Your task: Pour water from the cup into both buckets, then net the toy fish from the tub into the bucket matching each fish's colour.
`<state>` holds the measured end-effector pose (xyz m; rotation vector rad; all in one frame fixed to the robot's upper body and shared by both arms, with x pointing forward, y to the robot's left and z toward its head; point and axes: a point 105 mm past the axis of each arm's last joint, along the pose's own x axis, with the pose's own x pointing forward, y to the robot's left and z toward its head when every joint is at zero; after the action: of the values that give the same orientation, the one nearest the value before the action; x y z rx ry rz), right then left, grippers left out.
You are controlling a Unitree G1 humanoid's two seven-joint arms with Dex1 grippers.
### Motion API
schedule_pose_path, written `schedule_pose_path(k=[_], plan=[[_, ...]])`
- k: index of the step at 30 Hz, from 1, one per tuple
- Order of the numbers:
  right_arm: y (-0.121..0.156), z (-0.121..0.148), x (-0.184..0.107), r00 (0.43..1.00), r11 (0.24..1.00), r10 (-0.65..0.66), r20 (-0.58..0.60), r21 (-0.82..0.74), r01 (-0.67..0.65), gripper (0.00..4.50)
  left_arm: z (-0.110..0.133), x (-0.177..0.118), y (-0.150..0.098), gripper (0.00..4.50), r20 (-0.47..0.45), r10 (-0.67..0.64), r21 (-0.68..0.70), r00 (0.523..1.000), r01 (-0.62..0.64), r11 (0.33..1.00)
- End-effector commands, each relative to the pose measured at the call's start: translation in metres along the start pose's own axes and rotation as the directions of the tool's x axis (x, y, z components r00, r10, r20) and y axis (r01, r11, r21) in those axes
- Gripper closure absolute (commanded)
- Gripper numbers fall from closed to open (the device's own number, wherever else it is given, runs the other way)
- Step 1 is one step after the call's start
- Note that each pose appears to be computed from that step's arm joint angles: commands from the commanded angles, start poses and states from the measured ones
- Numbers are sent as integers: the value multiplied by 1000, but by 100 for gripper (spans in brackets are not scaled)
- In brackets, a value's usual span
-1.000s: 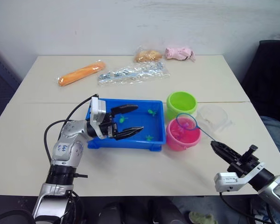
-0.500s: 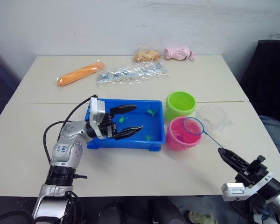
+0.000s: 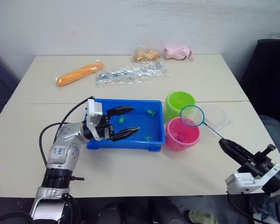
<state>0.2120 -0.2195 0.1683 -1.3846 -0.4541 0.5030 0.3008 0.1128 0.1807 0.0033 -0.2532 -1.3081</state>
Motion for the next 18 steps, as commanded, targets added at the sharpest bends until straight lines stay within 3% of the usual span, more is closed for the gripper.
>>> schedule_pose_path(k=[1, 3, 5, 10, 13, 18], plan=[[-10, 19, 15, 993, 854, -34, 109, 520, -28, 450, 20, -18, 3, 6, 29, 58, 50, 998, -60, 997], [-23, 30, 27, 976, 754, -87, 197, 653, -65, 450, 26, -32, 6, 6, 31, 120, 59, 992, -122, 991], [-38, 34, 40, 963, 744, -131, 236, 665, -61, 450, 30, -47, 7, 6, 22, 181, 77, 983, -182, 980], [-39, 48, 84, 920, 623, -93, 382, 742, -245, 450, 40, -104, 10, 6, -72, 359, 120, 930, -349, 929], [-30, 51, 112, 906, 523, -27, 422, 779, -346, 450, 44, -140, 6, 6, -129, 451, 131, 883, -436, 890], [-26, 52, 141, 924, 479, 25, 383, 806, -347, 450, 42, -162, -7, 6, -133, 552, 133, 823, -537, 833]])
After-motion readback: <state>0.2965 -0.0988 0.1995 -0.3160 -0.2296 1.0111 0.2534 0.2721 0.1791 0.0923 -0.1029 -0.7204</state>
